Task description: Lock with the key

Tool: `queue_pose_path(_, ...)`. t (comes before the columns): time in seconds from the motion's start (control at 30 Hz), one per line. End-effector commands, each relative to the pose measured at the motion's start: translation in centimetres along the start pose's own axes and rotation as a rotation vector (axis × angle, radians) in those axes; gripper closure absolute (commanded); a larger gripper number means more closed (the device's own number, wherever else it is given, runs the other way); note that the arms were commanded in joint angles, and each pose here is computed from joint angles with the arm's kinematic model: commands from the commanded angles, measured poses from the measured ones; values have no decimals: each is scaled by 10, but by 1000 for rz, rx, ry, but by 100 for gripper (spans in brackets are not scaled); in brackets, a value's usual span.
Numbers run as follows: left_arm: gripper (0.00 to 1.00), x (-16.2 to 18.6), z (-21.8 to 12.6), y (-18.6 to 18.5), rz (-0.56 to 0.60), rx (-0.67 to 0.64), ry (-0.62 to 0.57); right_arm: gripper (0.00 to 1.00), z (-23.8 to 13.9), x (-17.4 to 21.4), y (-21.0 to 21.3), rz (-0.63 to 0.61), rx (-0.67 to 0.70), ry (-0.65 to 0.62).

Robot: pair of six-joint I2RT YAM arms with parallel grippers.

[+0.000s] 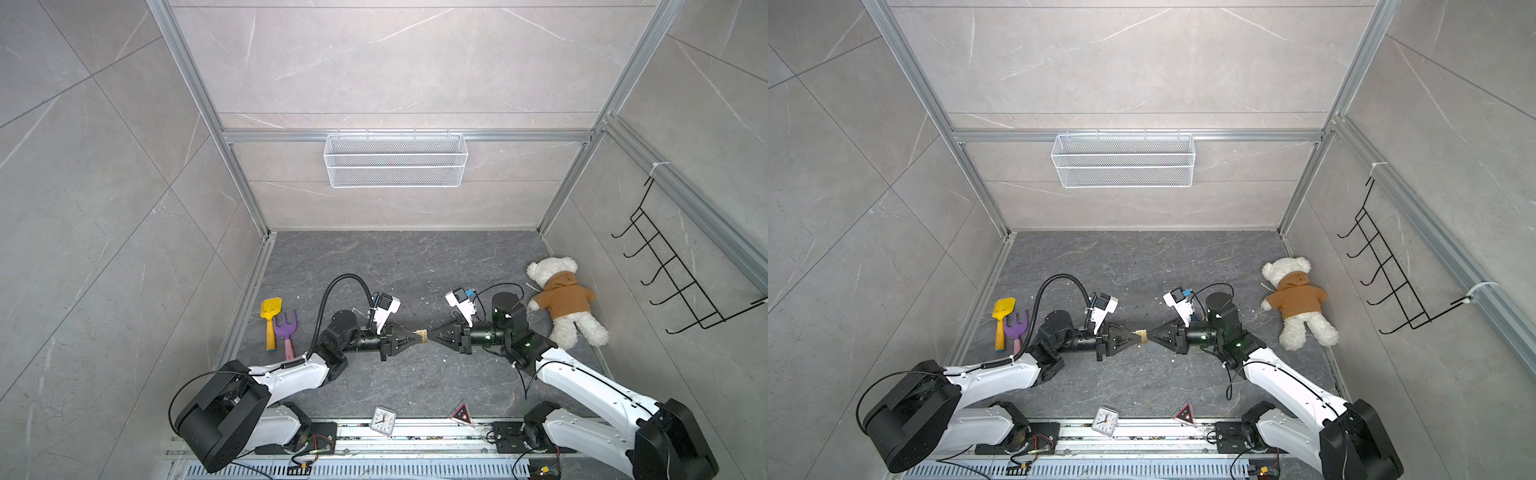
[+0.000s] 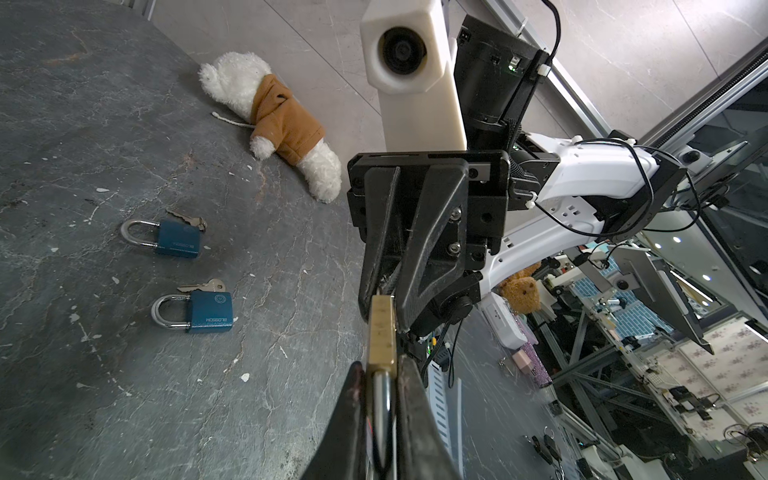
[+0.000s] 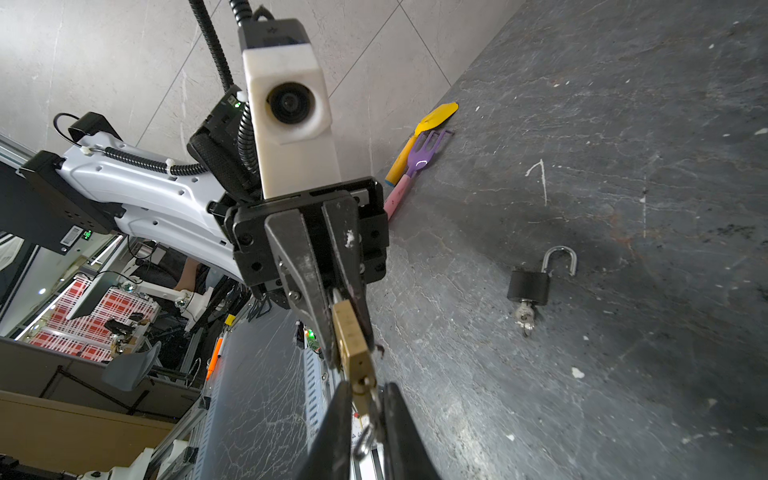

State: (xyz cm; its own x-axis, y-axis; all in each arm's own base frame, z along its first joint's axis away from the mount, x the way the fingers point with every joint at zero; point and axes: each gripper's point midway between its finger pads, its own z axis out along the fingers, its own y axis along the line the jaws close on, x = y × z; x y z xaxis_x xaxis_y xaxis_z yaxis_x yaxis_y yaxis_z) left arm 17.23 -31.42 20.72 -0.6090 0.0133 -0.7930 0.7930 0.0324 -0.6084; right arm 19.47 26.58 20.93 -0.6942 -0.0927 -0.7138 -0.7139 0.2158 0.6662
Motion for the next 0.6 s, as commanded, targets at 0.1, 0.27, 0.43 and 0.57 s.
queue_pose_path(0.1, 100, -26, 2, -15, 89, 50, -57, 94, -1, -3, 9, -29, -31, -4)
queue_pose_path(0.27, 100, -25, 1, -12, 90, 38, -59, 100, -3, -3, 11, -35, -35, -6)
queue_pose_path(0.43, 100, -23, 1, -9, 88, 28, -58, 100, -5, -1, 15, -46, -48, -13)
queue_pose_path(0.57, 100, -24, -1, -5, 79, 16, -76, 100, -6, 0, 17, -53, -61, -26)
